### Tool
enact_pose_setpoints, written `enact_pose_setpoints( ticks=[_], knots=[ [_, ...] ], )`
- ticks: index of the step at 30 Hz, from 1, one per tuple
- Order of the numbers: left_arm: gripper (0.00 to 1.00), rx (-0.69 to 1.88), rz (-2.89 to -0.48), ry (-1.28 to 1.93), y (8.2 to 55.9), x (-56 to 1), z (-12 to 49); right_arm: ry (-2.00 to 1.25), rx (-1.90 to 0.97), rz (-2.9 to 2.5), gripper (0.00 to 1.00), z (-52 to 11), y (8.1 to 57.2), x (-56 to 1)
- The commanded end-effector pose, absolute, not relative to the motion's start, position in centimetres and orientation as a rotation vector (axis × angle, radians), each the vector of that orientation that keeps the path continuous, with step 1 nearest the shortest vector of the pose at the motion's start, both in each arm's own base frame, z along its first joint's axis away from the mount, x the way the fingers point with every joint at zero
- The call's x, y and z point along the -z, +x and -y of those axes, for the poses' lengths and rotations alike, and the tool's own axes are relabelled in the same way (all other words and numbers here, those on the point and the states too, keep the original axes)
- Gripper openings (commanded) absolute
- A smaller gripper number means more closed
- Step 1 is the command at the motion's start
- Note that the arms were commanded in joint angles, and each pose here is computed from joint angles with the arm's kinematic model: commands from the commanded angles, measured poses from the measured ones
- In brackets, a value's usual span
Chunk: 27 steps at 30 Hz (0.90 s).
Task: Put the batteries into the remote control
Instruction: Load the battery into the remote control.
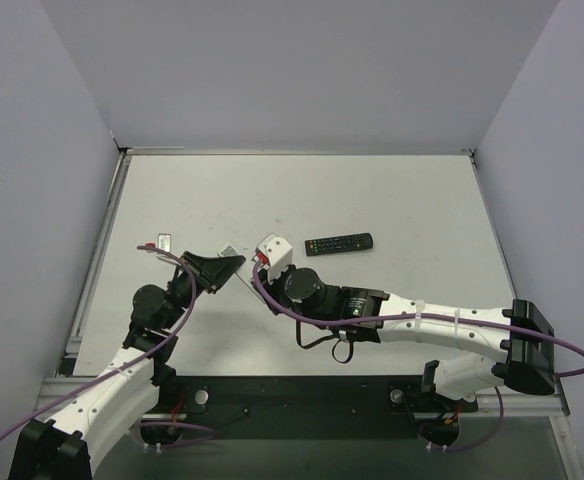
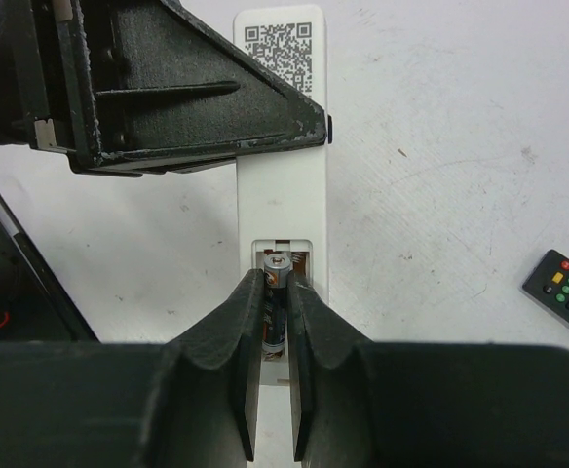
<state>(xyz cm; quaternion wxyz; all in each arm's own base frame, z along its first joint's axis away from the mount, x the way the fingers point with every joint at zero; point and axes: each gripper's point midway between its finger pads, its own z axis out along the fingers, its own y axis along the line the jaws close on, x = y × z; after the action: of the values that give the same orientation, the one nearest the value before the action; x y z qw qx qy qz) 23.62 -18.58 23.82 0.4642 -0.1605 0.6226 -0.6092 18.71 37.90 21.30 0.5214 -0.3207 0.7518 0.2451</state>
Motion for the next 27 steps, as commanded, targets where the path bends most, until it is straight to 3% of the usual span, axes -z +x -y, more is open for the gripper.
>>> enact_pose_setpoints(
  ticks=[1,6,19,27],
  knots=[
    [0.00,1.557,-1.414,-0.344,23.07,-27.36,18.61,-0.799,-0.581,-1.800,0.00,-37.79,18.60,-21.05],
    [0.00,1.576,-1.401,-0.352,23.00,-27.60,18.61,-0.804,-0.576,-1.803,0.00,-37.90,18.60,-20.94],
    [0.00,1.579,-1.403,-0.358,22.98,-27.41,18.58,-0.797,-0.557,-1.802,0.17,-37.79,18.88,-21.15],
    [0.00,1.580,-1.413,-0.360,23.00,-27.09,18.67,-0.808,-0.576,-1.796,0.19,-38.18,18.69,-21.38]
  ],
)
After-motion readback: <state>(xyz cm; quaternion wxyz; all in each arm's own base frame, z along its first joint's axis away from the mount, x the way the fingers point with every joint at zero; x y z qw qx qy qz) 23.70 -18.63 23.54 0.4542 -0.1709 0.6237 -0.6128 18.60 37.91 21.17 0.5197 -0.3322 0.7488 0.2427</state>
